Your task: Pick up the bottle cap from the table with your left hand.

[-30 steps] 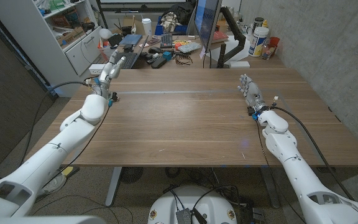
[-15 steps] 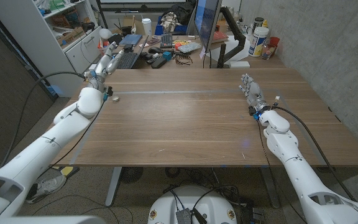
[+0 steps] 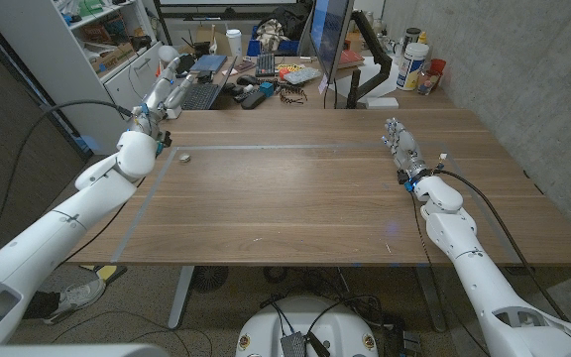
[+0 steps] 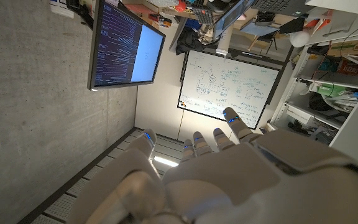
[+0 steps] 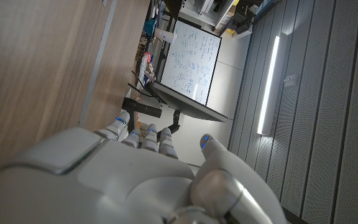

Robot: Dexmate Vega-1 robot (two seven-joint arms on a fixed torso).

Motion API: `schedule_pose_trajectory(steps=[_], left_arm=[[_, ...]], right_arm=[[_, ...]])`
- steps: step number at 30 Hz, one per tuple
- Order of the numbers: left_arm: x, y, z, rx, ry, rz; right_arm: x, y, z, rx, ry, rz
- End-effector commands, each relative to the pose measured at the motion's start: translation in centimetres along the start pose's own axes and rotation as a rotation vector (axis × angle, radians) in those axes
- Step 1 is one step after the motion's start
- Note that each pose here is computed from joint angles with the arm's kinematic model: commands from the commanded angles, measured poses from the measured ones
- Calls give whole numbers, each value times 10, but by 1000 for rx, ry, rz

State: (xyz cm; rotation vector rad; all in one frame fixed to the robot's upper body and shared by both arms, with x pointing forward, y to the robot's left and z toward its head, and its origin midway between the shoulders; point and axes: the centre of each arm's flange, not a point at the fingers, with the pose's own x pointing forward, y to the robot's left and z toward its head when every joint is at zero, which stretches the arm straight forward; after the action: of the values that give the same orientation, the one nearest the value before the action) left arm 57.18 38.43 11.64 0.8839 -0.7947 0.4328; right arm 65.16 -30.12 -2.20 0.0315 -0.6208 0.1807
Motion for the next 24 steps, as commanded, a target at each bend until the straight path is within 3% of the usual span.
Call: schedule_pose_trajectory(steps=[1, 24], left_arm=[[6, 18, 1, 147, 12, 7], [19, 45, -4, 331, 48, -26]], right_arm=[[0, -1, -1, 0, 3, 0], [5, 3, -3, -4, 8, 2]])
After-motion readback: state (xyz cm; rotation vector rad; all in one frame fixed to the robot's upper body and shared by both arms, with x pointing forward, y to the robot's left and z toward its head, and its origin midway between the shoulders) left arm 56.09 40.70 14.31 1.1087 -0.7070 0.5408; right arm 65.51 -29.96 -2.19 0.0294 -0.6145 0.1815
